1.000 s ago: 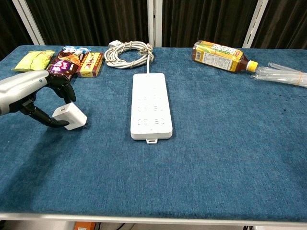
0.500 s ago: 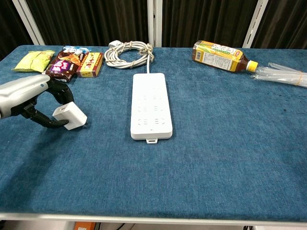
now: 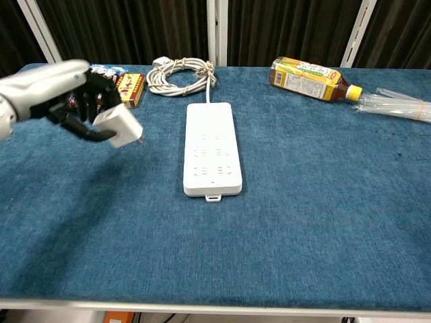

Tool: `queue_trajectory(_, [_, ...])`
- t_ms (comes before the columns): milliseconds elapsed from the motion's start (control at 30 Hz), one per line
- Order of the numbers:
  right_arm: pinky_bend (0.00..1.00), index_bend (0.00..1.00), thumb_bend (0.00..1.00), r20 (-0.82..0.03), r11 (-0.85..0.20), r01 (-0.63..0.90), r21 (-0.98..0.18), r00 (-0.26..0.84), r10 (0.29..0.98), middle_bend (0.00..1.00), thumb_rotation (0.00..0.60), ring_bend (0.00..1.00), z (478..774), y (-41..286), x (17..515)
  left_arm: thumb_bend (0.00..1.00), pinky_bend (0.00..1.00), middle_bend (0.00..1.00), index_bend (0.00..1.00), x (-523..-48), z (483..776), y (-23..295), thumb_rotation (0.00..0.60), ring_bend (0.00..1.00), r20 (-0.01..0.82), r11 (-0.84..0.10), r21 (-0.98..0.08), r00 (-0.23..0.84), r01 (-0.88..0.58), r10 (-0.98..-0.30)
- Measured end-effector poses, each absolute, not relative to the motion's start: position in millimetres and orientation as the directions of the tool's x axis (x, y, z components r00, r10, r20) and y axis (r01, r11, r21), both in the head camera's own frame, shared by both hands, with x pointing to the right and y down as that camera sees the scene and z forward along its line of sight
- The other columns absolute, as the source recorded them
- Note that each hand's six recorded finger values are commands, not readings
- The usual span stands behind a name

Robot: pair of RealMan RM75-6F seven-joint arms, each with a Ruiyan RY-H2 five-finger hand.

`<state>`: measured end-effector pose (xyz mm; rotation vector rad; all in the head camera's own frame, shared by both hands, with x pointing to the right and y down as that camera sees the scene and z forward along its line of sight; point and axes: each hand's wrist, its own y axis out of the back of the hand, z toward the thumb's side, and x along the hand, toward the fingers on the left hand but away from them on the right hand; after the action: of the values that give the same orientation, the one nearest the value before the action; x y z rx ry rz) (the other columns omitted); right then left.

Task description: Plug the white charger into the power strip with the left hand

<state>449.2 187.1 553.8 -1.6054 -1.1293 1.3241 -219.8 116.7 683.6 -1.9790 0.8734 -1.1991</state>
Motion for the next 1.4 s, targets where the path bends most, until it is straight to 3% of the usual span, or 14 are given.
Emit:
queue_trajectory(300, [0.0,0.0,0.13,-0.299,-0.304,0.164,-0.938,0.057,0.953,0.02,0.6,0.0,546.2,190.1,455.9,0.42,0.58,0.71,0.61,-158.3,669.4,73.4,0.6,0.62,0.457,-0.52,-0.852,0.409,-0.053,-0.79])
queue_trajectory(700, [0.0,0.0,0.13,-0.301,-0.303,0.166,-0.938,0.041,0.953,0.02,0.6,0.0,543.0,191.7,465.3,0.41,0.62,0.72,0.62,-91.0,689.3,46.7,0.6,0.63,0.514,-0.527,-0.849,0.3,0.043,-0.803])
queue_trajectory(1400, [0.0,0.0,0.13,-0.317,-0.318,0.165,-0.934,0.038,0.948,0.02,0.6,0.0,547.2,187.6,469.5,0.41,0.63,0.72,0.62,-80.6,709.7,52.4,0.6,0.64,0.581,-0.574,-0.813,0.189,0.098,-0.792])
